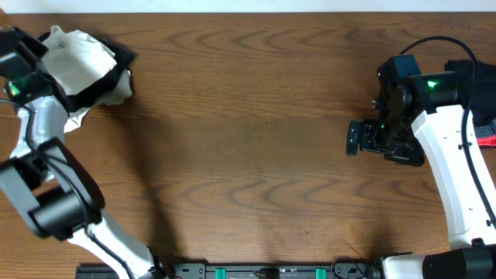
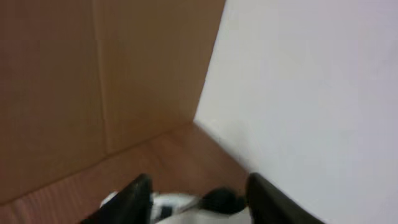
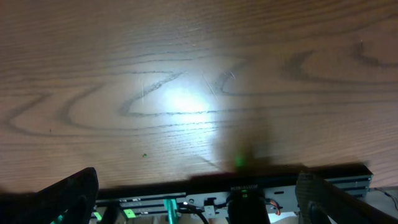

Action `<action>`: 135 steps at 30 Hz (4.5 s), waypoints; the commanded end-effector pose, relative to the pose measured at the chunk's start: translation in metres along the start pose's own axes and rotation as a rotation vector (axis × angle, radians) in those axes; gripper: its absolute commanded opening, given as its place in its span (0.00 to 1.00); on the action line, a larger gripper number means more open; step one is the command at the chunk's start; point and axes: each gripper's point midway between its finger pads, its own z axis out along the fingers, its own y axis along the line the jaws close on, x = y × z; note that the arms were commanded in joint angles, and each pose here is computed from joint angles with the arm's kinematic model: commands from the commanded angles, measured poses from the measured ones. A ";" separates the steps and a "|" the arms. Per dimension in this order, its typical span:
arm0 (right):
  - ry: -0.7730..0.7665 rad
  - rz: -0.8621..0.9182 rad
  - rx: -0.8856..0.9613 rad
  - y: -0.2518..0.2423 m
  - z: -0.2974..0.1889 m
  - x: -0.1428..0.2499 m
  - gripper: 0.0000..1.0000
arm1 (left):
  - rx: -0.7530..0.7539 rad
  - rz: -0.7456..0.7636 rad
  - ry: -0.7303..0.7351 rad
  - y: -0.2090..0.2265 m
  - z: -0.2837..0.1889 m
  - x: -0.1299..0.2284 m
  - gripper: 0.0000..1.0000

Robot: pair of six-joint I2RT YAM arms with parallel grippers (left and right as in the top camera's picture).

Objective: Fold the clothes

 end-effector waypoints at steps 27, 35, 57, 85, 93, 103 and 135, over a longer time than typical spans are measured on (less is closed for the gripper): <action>0.012 -0.027 -0.024 0.004 -0.001 0.005 0.99 | 0.114 0.030 -0.102 -0.076 -0.047 -0.050 0.98; 0.012 -0.027 -0.024 0.004 -0.001 0.005 0.99 | 0.105 0.052 -0.045 -0.075 -0.010 0.016 0.98; 0.012 -0.007 -0.028 0.005 -0.001 0.005 0.99 | 0.147 0.053 -0.083 -0.094 -0.005 0.032 0.98; -0.017 0.011 -0.039 0.008 -0.001 -0.002 0.99 | -0.060 0.100 0.085 0.021 0.041 0.101 0.98; -0.012 0.010 -0.037 0.007 -0.001 -0.001 0.99 | 0.049 0.043 -0.142 -0.035 0.011 0.005 0.98; -0.014 0.005 -0.038 0.007 -0.001 -0.001 0.99 | 0.142 0.033 -0.186 -0.086 -0.011 -0.012 0.98; -0.043 -0.003 -0.048 0.010 -0.001 -0.008 0.99 | 0.215 0.047 -0.127 -0.121 -0.122 -0.106 0.98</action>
